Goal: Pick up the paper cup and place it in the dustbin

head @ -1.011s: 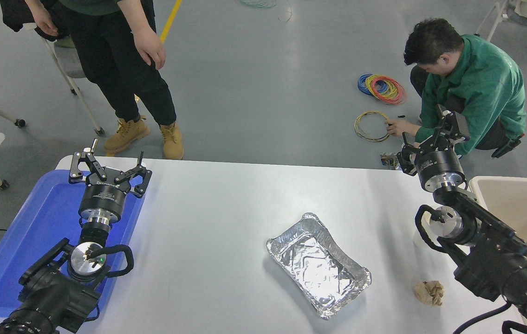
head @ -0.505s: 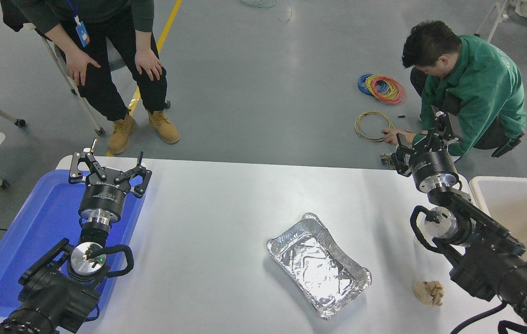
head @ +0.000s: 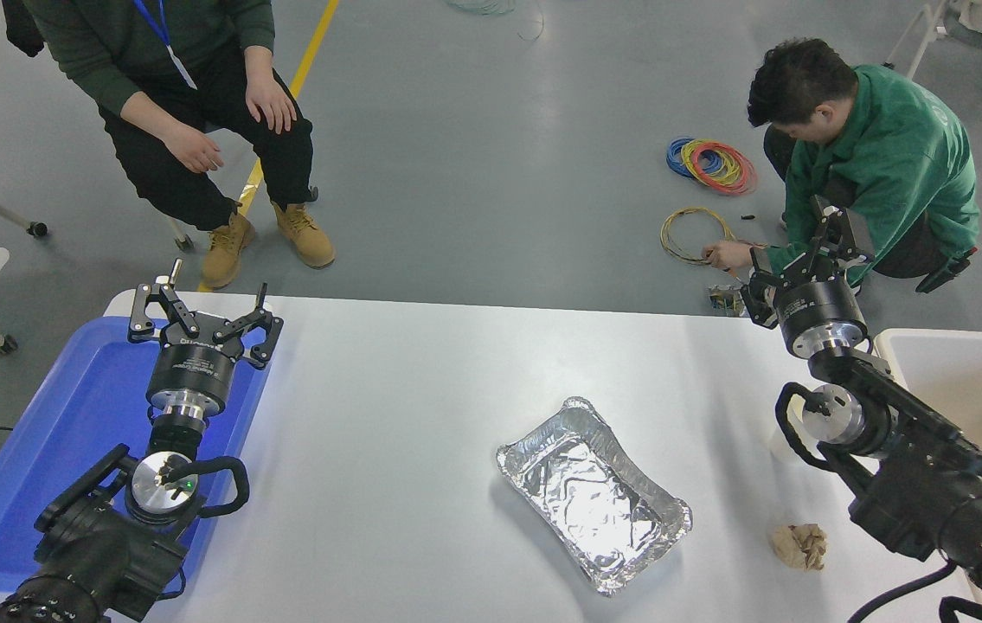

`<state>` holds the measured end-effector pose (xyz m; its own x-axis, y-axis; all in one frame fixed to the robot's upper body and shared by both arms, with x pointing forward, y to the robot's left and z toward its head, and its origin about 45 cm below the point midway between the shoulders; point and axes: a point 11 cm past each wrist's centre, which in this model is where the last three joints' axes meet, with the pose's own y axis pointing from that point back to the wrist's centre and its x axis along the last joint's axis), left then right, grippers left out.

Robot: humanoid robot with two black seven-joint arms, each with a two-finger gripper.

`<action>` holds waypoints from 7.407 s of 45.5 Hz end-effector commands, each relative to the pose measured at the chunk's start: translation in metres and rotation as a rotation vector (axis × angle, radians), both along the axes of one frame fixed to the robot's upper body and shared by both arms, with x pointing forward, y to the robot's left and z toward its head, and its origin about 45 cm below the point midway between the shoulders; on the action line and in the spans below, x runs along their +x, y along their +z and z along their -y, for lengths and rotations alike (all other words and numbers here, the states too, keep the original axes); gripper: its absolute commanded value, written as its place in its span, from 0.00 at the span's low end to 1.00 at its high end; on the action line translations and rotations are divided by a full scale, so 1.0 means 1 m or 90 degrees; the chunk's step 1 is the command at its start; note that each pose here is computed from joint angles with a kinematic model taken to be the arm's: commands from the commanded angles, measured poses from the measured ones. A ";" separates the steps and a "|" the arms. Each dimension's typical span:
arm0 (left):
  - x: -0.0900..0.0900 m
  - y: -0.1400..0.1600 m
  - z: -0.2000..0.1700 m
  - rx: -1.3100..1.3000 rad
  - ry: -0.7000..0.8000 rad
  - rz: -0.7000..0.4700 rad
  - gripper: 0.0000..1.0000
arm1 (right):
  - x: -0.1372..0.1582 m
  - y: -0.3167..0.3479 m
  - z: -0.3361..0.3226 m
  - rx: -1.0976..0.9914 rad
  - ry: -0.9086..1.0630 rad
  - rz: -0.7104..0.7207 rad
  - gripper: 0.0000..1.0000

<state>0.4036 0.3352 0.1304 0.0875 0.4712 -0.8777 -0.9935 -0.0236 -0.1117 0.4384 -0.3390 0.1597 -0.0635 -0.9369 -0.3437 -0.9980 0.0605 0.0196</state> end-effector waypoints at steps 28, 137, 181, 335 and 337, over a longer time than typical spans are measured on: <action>0.000 0.001 0.000 0.000 0.000 0.001 1.00 | 0.004 0.072 0.096 -0.457 0.157 -0.083 1.00; 0.000 0.000 0.000 0.000 0.000 0.000 1.00 | -0.065 0.175 -0.011 -0.945 0.922 -0.613 1.00; 0.000 0.000 0.000 0.000 0.000 0.000 1.00 | -0.038 0.100 0.072 -0.922 0.784 -0.656 1.00; 0.000 0.000 0.000 0.000 0.000 0.000 1.00 | -0.037 0.238 0.078 -1.036 0.702 -0.445 0.00; 0.000 0.000 0.000 0.000 0.000 0.001 1.00 | -0.037 0.236 0.078 -1.035 0.705 -0.447 0.00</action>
<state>0.4035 0.3352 0.1305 0.0885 0.4709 -0.8777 -0.9934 -0.0233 -0.1127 0.4020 -0.4191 0.3853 0.8849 -0.0229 0.4653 -0.4657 -0.0661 0.8825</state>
